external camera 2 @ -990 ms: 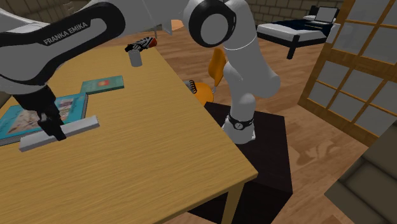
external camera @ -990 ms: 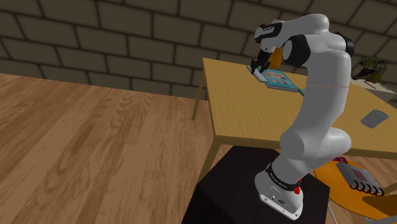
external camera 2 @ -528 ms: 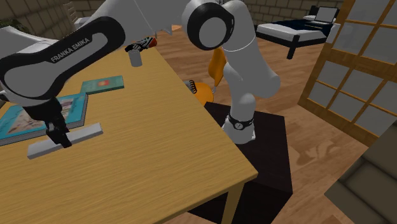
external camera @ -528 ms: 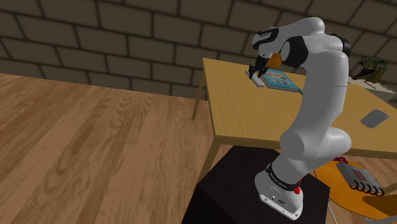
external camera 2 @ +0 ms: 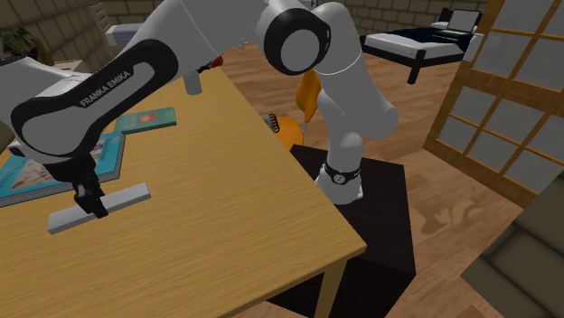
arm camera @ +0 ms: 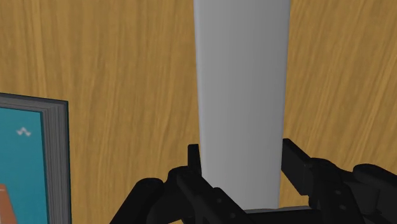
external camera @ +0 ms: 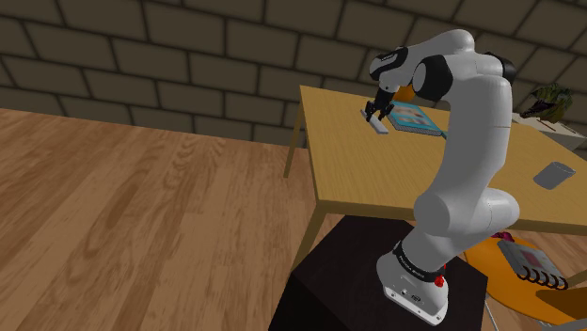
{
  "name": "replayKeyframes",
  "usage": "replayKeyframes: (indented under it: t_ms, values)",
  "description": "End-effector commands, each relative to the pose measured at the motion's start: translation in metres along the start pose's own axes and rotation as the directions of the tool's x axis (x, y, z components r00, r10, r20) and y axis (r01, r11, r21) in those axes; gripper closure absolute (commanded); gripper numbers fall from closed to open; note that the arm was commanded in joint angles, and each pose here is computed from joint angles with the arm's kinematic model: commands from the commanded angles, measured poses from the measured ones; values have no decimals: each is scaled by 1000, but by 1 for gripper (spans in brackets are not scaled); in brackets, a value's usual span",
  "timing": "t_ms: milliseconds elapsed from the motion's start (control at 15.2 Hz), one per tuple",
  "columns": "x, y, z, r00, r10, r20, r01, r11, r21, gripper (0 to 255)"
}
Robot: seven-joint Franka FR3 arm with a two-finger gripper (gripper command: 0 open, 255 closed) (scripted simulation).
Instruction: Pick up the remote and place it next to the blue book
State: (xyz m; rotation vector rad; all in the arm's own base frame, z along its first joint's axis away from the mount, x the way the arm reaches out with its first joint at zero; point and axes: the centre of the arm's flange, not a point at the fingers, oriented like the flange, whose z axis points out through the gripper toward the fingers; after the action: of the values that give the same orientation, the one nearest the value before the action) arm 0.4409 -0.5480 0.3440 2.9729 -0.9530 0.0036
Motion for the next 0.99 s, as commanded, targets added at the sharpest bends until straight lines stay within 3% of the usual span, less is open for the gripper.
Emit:
replayKeyframes:
  t_ms: [0, 264, 330, 660, 924]
  values:
    - [0, 0, 0, 1000, 0, -1, 0, 1000, 0, 255]
    - [0, 0, 0, 1000, 0, -1, 0, 1000, 0, 255]
    - [0, 0, 0, 1000, 0, -1, 0, 1000, 0, 0]
    - [0, 0, 0, 1000, 0, -1, 0, 1000, 0, 0]
    - [0, 0, -50, 1000, 0, -1, 0, 1000, 0, 0]
